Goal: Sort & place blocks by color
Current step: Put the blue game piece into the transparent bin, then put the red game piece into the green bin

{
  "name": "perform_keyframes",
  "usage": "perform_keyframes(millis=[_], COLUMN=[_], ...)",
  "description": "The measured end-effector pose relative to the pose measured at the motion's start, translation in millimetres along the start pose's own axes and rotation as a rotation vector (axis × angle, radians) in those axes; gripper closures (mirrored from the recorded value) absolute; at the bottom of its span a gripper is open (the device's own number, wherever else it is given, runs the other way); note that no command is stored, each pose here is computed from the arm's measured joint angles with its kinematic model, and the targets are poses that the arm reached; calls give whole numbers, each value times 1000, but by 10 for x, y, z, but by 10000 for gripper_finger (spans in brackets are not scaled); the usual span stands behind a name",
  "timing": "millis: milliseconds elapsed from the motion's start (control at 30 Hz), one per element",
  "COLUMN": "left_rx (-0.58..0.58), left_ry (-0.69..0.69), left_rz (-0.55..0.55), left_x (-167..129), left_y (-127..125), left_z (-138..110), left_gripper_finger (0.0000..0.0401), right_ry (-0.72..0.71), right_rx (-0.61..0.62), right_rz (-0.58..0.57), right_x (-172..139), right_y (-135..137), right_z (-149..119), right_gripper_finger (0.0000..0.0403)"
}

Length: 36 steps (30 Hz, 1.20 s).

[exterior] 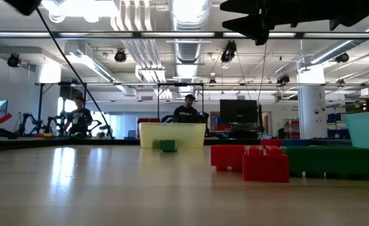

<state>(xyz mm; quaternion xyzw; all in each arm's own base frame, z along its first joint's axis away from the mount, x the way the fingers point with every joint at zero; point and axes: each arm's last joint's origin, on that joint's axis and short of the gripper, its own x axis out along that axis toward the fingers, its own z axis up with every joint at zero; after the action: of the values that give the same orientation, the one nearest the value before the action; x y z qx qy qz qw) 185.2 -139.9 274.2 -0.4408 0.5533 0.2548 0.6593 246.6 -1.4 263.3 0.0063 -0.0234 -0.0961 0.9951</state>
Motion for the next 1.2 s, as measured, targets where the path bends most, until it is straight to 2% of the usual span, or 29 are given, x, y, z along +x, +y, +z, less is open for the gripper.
perform_keyframes(millis=[167,567,667,800,900,1000,1100,1200], left_rx=[-150,-154,-127,-126,-125,-116,-63,27], left_ry=[101,275,285,298,305,301,216,105], left_rz=[145,327,330,311,284,250,188,107], left_x=[209,573,588,534,465,394,322,222], left_y=[43,-57,-59,-58,-75,-122,-188,-292], left_z=[-156,-291,-293,-290,-291,-292,-271,-206], left_gripper_finger=[284,275,229,187,180,178,177,176], right_ry=[18,34,64,96,128,176,249,329], right_rx=[1,33,74,194,285,359,394,441], right_rz=[0,8,43,163,238,264,252,188], right_x=[22,32,18,-37,-103,-178,-243,-284], right_y=[4,10,23,49,59,54,41,20], right_z=[-39,-65,-81,-49,-8,17,-5,-64], right_gripper_finger=[113,113,113,113,113,114,118,126])
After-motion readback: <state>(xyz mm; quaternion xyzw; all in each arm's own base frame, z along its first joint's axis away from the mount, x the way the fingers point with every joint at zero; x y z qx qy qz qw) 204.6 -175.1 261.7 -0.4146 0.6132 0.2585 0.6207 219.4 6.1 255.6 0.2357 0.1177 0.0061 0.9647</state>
